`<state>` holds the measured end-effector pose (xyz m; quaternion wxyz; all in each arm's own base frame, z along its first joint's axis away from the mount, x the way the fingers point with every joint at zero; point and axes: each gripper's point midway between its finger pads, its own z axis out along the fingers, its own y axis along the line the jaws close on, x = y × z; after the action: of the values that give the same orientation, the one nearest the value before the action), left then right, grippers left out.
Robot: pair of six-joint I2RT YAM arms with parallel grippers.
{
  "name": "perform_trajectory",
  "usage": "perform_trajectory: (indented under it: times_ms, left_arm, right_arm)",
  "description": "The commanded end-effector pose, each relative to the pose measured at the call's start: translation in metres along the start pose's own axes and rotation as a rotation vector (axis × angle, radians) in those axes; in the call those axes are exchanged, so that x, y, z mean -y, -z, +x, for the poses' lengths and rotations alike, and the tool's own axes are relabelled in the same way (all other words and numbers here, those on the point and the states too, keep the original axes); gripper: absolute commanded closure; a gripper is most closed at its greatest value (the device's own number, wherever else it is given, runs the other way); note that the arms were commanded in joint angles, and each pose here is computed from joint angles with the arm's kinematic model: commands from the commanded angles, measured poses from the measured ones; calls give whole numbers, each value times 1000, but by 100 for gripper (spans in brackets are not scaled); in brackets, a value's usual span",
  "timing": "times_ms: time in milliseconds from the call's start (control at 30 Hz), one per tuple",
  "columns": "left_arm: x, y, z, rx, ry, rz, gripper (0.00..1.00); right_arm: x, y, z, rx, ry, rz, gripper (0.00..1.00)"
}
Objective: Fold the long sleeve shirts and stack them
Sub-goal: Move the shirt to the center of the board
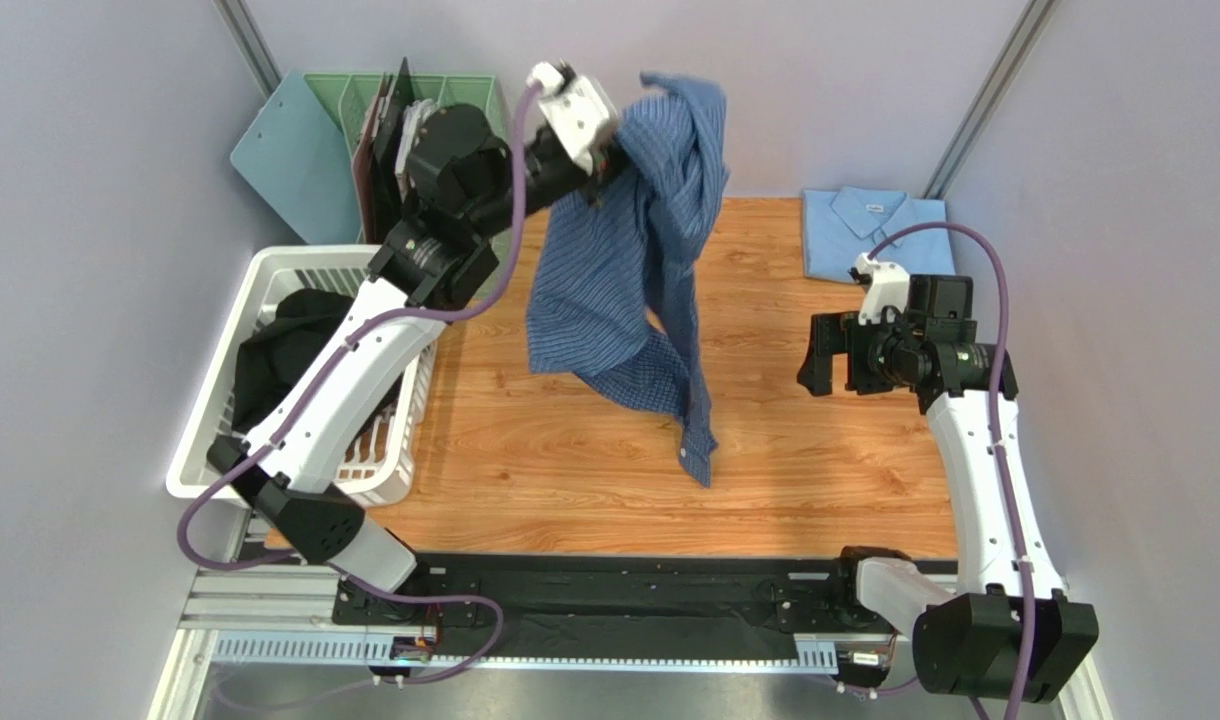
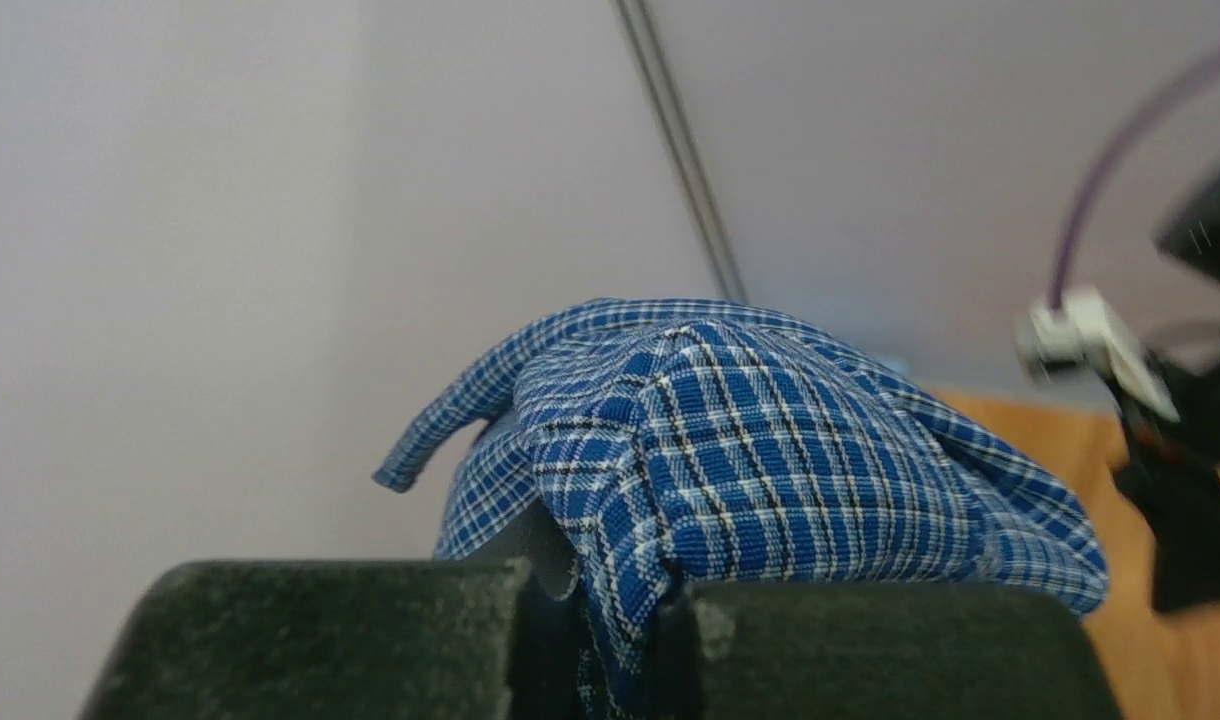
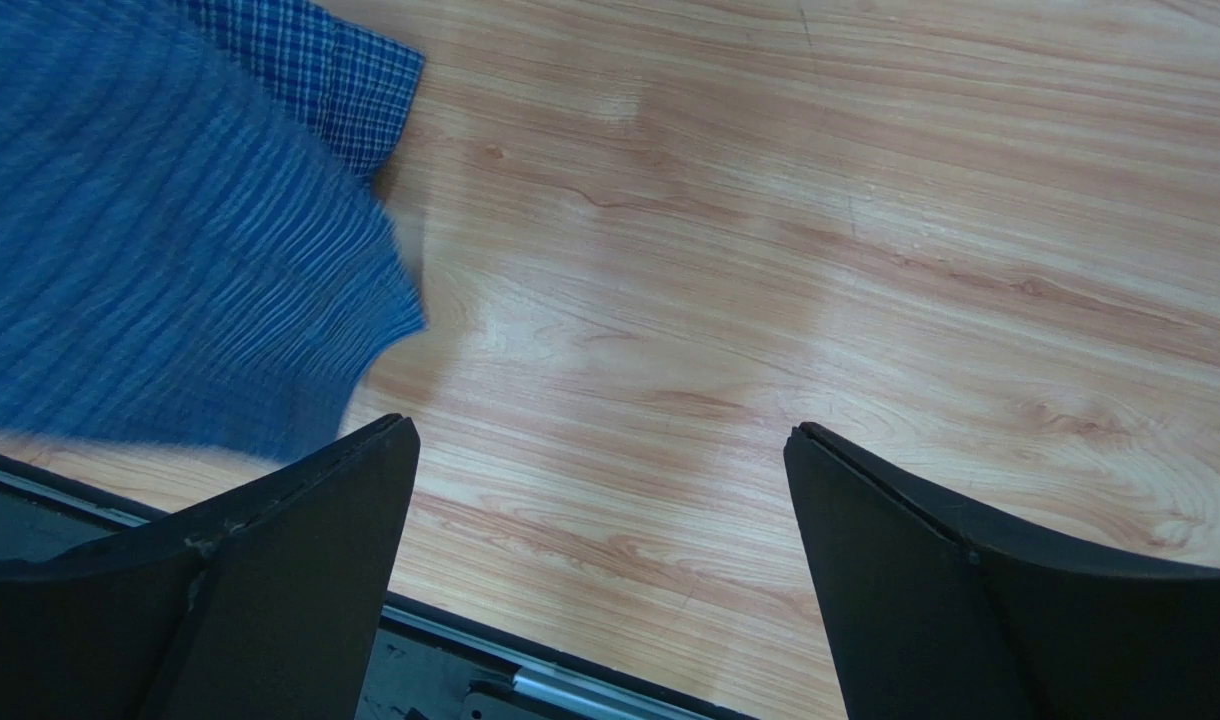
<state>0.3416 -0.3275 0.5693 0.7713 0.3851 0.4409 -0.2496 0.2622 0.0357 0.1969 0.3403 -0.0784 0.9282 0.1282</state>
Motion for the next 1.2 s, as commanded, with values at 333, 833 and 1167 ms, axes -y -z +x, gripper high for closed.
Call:
perform_trajectory:
  times_ms: [333, 833, 1167]
  left_arm:
    - [81, 223, 245, -823, 371, 367, 1]
    - [103, 366, 368, -1352, 470, 450, 1]
    - [97, 363, 403, -1446, 484, 398, 81]
  right_arm:
    - [-30, -36, 5, -64, 71, -201, 0]
    - [-130, -131, 70, -392, 427, -342, 1]
    - [-110, -131, 23, -346, 347, -274, 94]
